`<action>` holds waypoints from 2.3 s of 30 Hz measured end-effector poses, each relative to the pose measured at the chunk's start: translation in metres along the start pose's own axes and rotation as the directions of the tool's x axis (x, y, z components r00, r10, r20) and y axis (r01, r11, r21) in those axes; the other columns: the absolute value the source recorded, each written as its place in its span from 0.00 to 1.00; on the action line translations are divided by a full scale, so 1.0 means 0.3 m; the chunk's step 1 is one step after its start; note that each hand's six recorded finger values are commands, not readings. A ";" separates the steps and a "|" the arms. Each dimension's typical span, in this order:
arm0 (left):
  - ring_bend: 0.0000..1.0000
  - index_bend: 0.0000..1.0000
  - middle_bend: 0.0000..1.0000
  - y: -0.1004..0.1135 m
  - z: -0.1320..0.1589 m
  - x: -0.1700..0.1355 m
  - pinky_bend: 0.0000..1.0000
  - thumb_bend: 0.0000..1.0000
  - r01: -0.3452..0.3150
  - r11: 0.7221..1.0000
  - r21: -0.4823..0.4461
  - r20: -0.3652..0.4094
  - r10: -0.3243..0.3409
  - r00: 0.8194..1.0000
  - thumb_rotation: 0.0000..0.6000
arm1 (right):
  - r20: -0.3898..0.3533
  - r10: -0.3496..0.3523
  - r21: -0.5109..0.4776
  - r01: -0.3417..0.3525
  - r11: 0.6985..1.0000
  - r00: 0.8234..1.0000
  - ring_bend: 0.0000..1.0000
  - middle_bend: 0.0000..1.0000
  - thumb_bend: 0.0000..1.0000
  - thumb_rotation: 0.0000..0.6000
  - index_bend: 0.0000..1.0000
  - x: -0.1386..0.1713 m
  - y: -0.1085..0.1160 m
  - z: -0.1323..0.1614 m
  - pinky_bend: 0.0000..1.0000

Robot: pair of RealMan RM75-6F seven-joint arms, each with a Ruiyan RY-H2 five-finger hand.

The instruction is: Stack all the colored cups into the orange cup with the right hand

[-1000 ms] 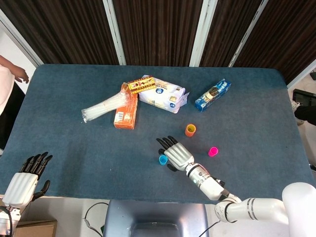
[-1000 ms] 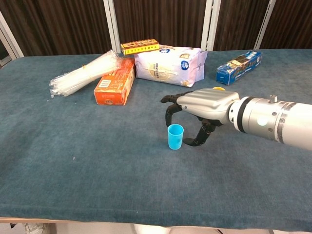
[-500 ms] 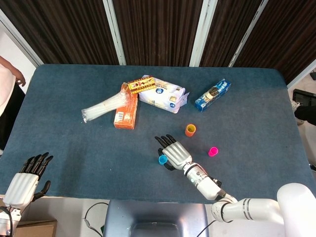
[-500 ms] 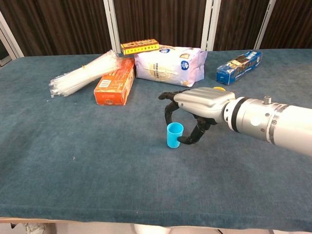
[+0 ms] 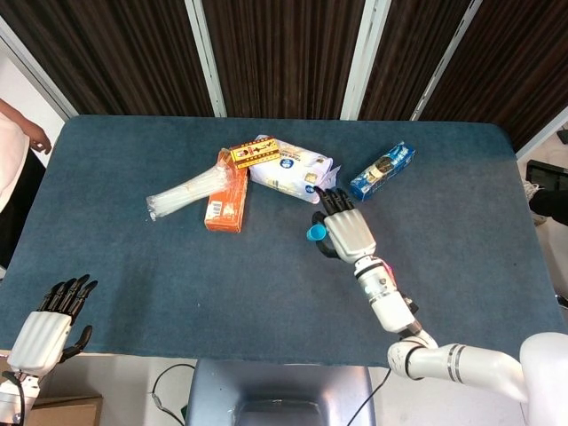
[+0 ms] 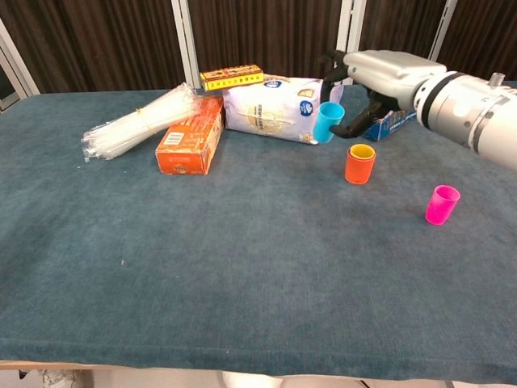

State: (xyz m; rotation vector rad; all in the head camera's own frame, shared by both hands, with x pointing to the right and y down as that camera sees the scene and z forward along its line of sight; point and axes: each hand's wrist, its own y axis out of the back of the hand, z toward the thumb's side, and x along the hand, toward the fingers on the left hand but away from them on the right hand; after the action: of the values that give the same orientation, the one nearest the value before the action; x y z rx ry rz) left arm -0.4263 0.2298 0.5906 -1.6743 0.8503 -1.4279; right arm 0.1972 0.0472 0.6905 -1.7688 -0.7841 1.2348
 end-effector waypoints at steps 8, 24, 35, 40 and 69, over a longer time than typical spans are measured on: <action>0.06 0.00 0.03 -0.009 0.000 0.007 0.11 0.45 0.009 1.000 0.005 -0.004 -0.009 1.000 1.00 | 0.118 0.037 0.020 -0.040 0.999 0.992 0.00 0.04 0.48 1.00 0.61 -0.040 -0.016 -0.134 0.00; 0.06 0.00 0.03 -0.009 0.000 0.007 0.11 0.45 0.009 1.000 0.006 -0.004 -0.009 1.000 1.00 | 0.131 0.084 0.085 -0.095 0.992 0.988 0.00 0.04 0.48 1.00 0.61 -0.017 -0.065 -0.155 0.00; 0.06 0.00 0.03 -0.015 0.002 0.010 0.11 0.45 0.014 1.000 0.009 -0.004 -0.014 1.000 1.00 | 0.142 0.122 0.097 -0.137 0.986 0.982 0.00 0.01 0.48 1.00 0.22 -0.004 -0.093 -0.180 0.00; 0.06 0.00 0.03 -0.015 0.000 0.010 0.11 0.45 0.014 1.000 0.010 -0.006 -0.014 1.000 1.00 | 0.128 0.133 0.105 -0.147 0.984 0.983 0.00 0.00 0.48 1.00 0.03 0.025 -0.076 -0.183 0.00; 0.06 0.00 0.03 -0.032 0.016 0.016 0.11 0.45 0.023 0.999 0.025 0.005 -0.023 1.000 1.00 | 0.034 0.263 0.197 -0.265 0.944 0.964 0.00 0.00 0.48 1.00 0.35 0.392 -0.139 -0.304 0.00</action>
State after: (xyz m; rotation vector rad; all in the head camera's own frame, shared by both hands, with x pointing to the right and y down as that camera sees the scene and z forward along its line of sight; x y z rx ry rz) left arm -0.4209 0.2309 0.6009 -1.6728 0.8098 -1.4436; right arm 0.3202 0.1408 0.6929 -1.7421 -0.4158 1.4422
